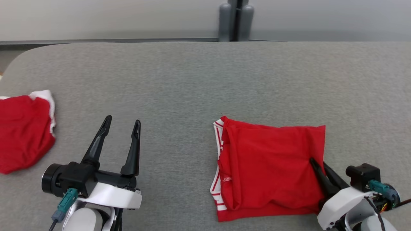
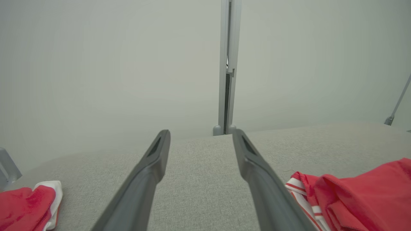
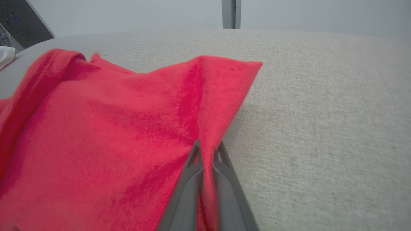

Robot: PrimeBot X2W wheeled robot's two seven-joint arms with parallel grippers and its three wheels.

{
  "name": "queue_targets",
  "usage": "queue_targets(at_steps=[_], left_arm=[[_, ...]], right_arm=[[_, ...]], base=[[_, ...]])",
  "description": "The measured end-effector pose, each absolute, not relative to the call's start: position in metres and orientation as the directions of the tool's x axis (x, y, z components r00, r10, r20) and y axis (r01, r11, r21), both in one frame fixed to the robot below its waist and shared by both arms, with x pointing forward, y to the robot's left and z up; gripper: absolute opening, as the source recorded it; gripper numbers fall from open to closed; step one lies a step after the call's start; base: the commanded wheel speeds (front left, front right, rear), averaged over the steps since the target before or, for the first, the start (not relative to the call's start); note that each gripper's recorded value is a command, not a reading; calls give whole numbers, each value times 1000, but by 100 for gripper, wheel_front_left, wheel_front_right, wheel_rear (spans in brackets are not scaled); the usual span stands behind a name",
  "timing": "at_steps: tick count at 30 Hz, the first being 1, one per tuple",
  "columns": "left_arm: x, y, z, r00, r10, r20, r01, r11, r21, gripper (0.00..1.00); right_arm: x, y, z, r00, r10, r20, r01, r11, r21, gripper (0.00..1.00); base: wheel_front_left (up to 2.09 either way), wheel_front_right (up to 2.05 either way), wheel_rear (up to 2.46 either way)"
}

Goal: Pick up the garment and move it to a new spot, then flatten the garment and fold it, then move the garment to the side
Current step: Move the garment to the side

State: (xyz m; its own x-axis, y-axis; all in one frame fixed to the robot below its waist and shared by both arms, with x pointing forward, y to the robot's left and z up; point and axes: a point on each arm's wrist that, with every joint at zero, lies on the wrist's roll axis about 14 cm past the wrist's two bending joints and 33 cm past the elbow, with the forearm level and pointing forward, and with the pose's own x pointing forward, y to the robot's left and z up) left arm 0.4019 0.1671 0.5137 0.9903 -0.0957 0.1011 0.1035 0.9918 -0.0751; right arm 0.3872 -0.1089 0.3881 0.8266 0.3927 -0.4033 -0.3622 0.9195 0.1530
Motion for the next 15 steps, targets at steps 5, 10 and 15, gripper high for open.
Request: queue_targets(at_steps=[5, 10, 15], left_arm=[[428, 119, 518, 959, -251, 132, 261, 963, -69, 100], [454, 63, 524, 898, -407, 165, 422, 904, -72, 100], [476, 29, 506, 851, -506, 142, 519, 851, -80, 100]], right_arm=[[395, -161, 404, 883, 281, -376, -274, 959, 73, 0], [413, -232, 429, 940, 121, -320, -132, 991, -12, 0], [431, -303, 436, 949, -40, -312, 9, 995, -99, 0]], base=[[0, 0, 0], [0, 0, 0], [0, 0, 0]])
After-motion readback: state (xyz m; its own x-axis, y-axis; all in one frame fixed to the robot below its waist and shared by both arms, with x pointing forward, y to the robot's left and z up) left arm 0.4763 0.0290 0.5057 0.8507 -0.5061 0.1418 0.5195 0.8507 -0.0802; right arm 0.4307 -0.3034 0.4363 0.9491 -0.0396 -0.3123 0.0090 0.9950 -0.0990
